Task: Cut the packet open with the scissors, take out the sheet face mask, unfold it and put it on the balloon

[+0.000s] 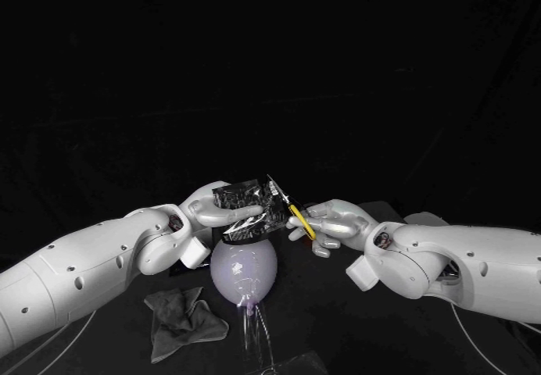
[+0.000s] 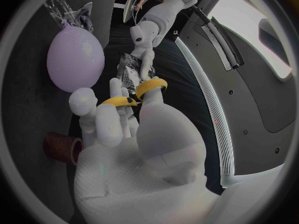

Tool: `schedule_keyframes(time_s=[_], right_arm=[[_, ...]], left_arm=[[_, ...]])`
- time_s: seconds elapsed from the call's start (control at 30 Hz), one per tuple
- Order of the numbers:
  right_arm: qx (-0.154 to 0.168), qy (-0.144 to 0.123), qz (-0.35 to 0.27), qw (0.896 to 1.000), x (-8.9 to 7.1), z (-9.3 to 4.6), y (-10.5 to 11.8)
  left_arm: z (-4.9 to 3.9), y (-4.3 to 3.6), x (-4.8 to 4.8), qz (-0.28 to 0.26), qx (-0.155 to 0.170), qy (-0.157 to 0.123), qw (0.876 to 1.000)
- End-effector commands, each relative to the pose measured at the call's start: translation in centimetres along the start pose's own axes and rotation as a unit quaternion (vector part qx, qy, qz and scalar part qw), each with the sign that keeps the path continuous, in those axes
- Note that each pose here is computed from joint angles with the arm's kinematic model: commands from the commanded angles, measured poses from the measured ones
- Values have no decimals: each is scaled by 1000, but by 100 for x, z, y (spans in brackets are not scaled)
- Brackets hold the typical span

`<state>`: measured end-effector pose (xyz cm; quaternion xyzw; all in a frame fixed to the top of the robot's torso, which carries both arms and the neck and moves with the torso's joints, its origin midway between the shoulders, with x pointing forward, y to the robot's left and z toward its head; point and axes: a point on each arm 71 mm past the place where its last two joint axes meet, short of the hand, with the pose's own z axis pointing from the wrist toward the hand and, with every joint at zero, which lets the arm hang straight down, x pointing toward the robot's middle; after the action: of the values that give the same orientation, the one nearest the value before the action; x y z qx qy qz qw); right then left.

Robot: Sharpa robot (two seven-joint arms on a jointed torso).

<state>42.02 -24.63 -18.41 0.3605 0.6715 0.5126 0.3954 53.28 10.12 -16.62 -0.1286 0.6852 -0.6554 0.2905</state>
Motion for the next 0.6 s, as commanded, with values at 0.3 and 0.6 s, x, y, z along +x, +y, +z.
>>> schedule_keyframes(time_s=[0.3,0.6], right_arm=[[-14,3,1,1000,-2,27,38],[-18,-13,10,1000,0,59,54]], left_arm=[[-3,7,33,-1,-3,17,1000],[3,5,51,0,-4,22,1000]])
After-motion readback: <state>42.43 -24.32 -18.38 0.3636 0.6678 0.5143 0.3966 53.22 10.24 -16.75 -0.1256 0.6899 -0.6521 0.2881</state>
